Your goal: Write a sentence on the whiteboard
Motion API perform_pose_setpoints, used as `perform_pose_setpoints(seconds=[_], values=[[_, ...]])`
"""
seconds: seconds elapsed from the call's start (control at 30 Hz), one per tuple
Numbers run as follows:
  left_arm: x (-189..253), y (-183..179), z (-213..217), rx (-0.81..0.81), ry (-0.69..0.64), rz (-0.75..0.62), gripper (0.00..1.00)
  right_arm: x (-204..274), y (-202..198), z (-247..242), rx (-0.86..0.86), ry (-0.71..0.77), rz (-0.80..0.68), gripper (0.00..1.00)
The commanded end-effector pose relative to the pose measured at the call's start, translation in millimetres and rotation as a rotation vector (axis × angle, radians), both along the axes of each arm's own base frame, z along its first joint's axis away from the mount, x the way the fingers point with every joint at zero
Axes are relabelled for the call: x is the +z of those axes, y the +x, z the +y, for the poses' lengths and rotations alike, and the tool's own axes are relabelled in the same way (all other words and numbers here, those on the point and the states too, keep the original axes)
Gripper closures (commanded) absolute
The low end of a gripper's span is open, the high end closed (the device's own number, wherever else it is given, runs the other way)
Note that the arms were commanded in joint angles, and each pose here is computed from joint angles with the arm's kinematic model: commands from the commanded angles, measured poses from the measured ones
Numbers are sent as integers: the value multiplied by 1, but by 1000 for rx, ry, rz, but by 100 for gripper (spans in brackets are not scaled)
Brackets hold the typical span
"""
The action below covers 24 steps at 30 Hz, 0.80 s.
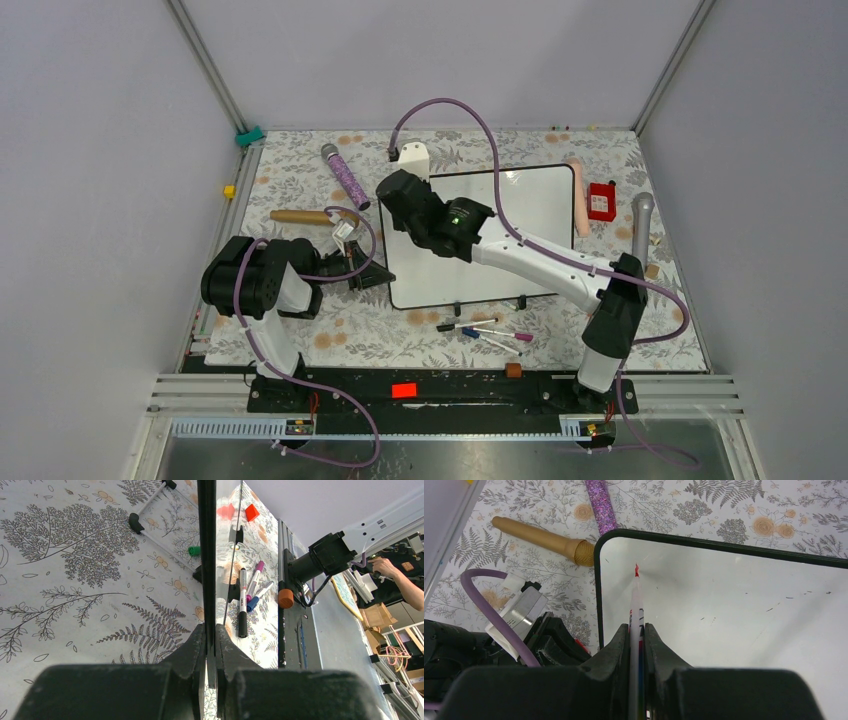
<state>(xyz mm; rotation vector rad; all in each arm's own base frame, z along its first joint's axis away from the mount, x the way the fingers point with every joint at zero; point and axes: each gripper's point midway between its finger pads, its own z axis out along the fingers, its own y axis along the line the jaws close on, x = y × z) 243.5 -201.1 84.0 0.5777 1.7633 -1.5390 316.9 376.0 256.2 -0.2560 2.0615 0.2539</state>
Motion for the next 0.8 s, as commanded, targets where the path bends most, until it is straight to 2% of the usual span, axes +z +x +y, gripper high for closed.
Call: perform_pose_setpoints(seconds=[0.0,0.23,0.6,0.77], values=[[8,-8,-4,-79,-4,-120,100,14,11,-1,-39,8,-40,100],[8,-8,-4,-79,-4,-119,100,14,12,1,-36,8,-38,100],[8,-8,-4,-80,-4,-120,100,17,12,-26,-122,-52,-59,100],[8,-8,-4,-80,-4,-118,100,22,7,-23,-92,-25,-48,100]])
